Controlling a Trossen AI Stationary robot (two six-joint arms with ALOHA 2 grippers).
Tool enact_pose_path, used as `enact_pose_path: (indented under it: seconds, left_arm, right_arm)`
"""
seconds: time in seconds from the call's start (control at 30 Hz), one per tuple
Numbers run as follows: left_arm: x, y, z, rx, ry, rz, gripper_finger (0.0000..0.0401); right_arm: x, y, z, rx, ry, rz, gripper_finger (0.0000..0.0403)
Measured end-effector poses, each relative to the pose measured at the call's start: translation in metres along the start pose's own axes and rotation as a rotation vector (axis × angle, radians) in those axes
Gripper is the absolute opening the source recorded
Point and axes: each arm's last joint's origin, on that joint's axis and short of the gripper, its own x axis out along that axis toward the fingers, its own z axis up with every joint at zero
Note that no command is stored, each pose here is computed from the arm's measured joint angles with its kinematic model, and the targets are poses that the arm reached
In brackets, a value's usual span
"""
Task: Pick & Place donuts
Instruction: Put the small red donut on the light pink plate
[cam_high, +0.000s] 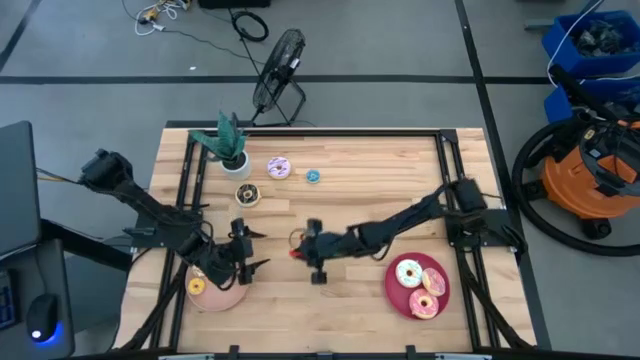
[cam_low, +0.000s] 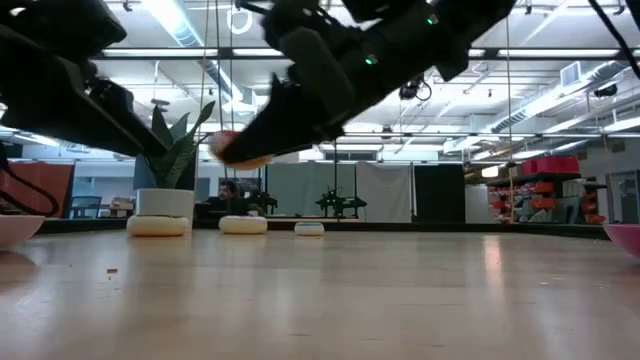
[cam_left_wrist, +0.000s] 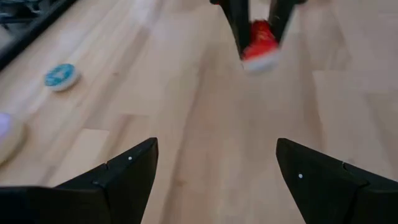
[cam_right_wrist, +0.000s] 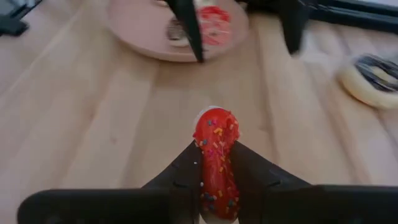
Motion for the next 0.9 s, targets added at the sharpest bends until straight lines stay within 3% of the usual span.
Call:
enact_pose_path:
  seconds: [0.27,0.43,0.7,0.9]
  left_arm:
    - [0.008,-0.032,-0.007,-0.020,-0.083,-0.111,0.0335]
    - [0.013,-0.042,-0.005,-0.097,-0.145,-0.159,0.0335]
    - [0.030,-0.043,-0.010,-0.150,-0.093,-0.207,0.0334]
    - [0.046,-0.044,-0.025,-0.095,-0.058,-0.169,0.0334]
  right_arm:
    - [0.011,0.035,0.014,-0.146,0.020,-0.051,0.0071]
    - [0.007,0.050,0.018,-0.182,0.003,-0.084,0.0071]
    - [0.007,0.050,0.013,-0.066,0.041,-0.034,0.0079]
    - [0.027,0.056,-0.008,-0.026,0.068,-0.016,0.0124]
